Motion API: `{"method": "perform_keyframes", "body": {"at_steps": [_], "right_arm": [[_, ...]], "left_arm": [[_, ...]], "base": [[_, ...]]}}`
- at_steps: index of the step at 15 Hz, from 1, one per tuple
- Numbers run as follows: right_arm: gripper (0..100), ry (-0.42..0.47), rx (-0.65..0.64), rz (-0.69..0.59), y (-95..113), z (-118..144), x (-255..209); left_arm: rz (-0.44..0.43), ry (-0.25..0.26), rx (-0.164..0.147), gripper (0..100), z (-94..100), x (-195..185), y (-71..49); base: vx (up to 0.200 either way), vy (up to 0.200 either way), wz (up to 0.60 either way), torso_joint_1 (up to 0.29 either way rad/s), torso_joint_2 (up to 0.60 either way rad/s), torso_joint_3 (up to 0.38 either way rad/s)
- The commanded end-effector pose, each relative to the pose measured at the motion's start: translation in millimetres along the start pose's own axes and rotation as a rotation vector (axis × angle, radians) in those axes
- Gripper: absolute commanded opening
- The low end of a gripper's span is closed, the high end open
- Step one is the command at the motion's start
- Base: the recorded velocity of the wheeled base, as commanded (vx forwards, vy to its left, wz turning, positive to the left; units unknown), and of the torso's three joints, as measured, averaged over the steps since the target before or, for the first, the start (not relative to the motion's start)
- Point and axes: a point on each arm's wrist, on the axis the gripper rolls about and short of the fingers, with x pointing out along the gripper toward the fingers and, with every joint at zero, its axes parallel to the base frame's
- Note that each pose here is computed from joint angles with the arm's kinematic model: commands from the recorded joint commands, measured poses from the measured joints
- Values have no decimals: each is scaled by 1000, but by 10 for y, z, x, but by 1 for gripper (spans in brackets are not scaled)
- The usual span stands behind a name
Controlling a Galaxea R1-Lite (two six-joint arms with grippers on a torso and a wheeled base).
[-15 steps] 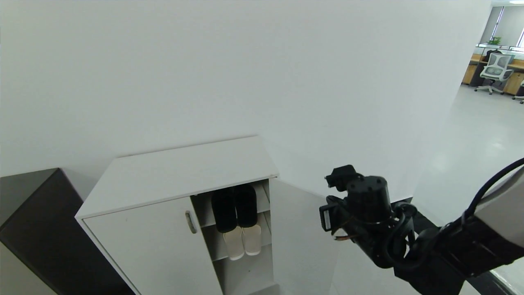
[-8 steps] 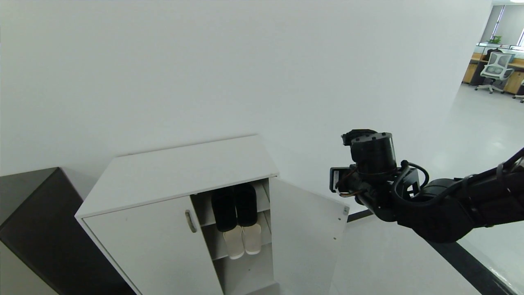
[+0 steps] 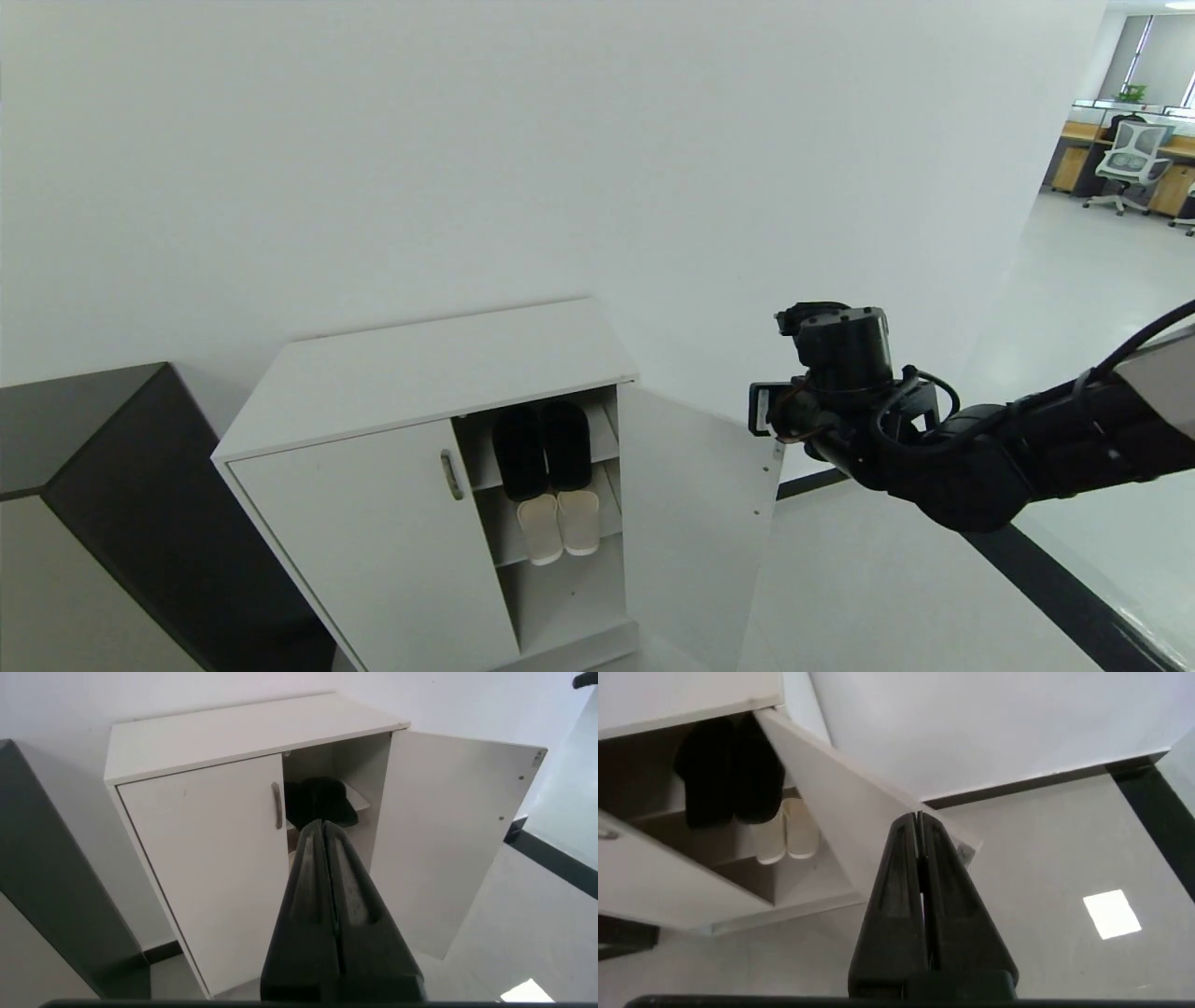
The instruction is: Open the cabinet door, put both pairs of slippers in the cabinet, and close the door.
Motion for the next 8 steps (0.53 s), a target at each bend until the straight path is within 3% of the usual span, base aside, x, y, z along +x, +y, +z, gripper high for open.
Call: {"method": "perform_keyframes", "body": {"at_steps": [1,8], "right_arm": [[0,14,1,-20,-12,-176,289],[0,47,-4,-90,-163,-451,736]], "left_arm": [[0,0,-1,0,0,0,0],[0,0,-1,0,0,0,0]], "base": [[0,0,0,0,0,0],[0,0,0,0,0,0]]}}
